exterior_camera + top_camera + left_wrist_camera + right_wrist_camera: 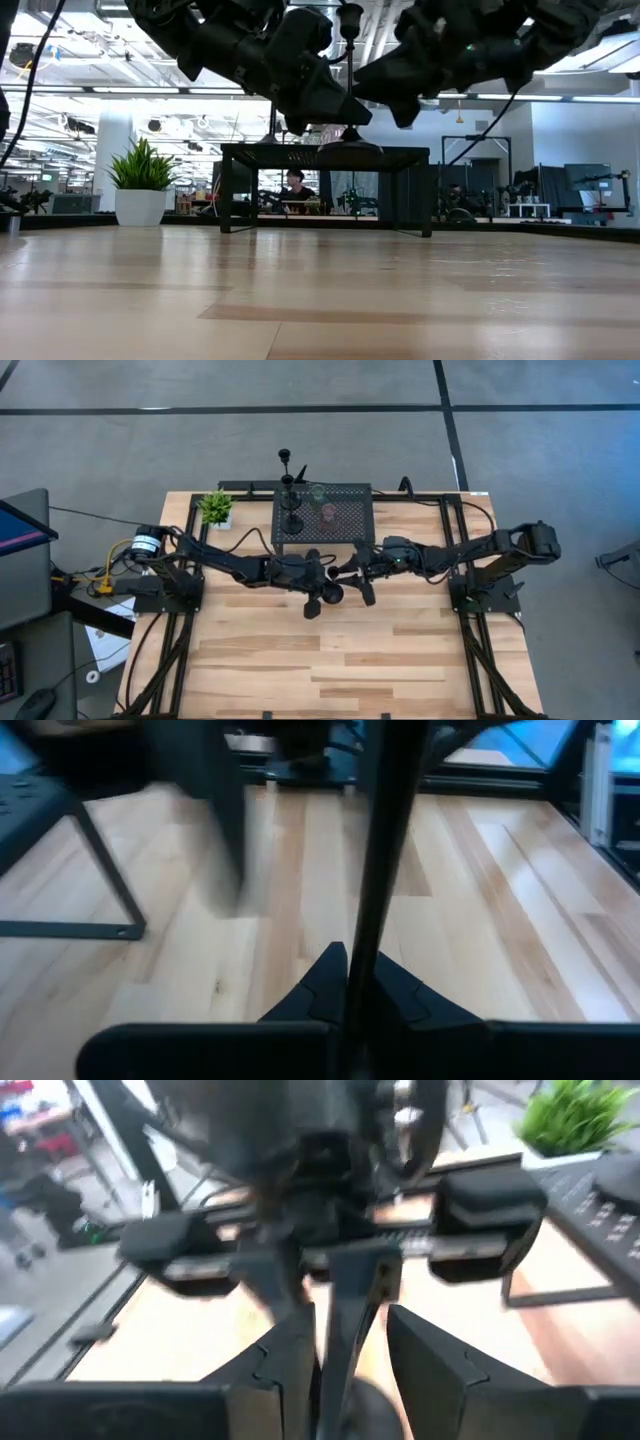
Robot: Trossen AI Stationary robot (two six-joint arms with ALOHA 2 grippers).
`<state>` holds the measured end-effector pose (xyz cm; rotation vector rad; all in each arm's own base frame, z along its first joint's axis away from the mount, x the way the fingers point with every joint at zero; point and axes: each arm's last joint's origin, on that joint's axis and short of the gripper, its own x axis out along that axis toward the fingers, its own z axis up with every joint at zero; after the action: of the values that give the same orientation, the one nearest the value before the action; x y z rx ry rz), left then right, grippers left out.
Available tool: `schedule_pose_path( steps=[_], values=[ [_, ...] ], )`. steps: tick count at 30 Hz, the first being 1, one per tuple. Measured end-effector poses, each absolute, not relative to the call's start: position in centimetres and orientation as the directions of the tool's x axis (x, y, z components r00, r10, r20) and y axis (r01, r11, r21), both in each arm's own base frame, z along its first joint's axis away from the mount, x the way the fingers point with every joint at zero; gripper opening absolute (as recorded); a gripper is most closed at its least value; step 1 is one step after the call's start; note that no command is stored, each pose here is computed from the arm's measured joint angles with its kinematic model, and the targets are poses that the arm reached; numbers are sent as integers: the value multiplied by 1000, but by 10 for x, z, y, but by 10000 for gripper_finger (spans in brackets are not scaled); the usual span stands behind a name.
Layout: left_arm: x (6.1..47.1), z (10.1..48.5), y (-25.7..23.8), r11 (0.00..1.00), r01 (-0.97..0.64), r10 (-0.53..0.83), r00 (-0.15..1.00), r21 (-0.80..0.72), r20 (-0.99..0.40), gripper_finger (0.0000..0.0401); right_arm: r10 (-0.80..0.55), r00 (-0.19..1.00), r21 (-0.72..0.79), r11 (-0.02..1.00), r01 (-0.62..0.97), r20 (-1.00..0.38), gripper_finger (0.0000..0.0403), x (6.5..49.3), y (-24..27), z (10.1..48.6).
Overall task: Pick & Place candle stick holders
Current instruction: Put the black candle holder on the shelf
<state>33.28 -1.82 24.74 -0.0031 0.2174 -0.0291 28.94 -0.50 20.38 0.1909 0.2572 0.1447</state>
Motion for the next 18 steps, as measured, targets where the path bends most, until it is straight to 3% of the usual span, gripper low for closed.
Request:
schedule_pose_path(
  steps=[6, 18],
  values=[
    [333, 248, -17, 1000, 6, -7, 977, -6, -214, 13, 191, 937, 197, 971, -136, -293, 124, 276, -3, 213],
    [333, 248, -17, 1000, 16, -17, 977, -8, -214, 13, 189, 962, 160, 974, -159, -195, 130, 285, 1, 215]
  ],
)
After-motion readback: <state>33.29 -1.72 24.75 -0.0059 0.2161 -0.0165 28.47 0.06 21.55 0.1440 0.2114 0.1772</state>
